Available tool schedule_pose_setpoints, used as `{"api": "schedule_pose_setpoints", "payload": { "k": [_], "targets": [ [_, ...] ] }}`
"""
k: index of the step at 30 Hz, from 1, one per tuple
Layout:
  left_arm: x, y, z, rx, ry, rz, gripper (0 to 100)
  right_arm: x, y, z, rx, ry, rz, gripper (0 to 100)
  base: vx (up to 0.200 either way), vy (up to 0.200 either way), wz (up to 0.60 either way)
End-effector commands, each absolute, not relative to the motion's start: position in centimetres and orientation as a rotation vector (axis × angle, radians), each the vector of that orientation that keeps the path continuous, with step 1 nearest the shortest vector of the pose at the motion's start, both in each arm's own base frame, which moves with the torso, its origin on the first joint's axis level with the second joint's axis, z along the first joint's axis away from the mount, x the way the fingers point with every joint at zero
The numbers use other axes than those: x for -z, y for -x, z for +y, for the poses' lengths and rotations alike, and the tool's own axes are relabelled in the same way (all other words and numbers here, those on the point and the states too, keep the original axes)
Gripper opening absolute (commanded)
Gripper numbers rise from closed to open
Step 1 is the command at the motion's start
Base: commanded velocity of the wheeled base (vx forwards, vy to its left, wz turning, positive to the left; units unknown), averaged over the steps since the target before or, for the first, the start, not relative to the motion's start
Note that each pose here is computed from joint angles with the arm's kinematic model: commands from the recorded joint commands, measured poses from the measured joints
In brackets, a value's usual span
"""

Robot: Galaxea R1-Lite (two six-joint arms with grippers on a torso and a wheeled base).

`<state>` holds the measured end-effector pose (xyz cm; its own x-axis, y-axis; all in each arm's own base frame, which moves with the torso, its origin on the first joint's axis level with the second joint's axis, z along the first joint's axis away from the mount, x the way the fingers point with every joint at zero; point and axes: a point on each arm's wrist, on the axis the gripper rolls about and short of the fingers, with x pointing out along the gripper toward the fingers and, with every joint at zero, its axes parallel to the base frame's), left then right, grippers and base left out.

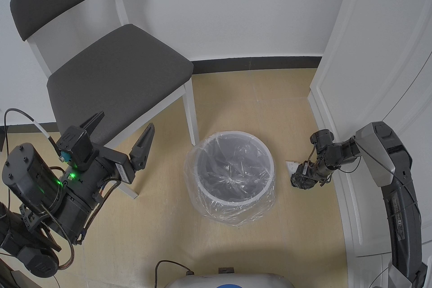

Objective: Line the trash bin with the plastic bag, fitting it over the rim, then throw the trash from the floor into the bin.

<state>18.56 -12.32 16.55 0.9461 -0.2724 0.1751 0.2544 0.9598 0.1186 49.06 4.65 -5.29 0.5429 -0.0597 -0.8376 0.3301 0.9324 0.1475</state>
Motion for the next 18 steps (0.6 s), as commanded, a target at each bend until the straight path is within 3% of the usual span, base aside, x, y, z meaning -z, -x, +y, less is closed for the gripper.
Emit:
{"api": "schedule_pose_setpoints", "payload": {
  "k": [1,18],
  "targets": [
    [-16.56,-18.56,-12.33,0.268,-0.095,-0.192,100,5.51,-49.47,4.63,0.237,-0.321,0.964,100,0.000,0.000,0.00],
    [-16.42,-18.56,-12.51,0.275,-0.097,-0.187,100,5.87,-49.64,4.84,0.201,-0.366,0.977,100,0.000,0.000,0.00]
  ]
}}
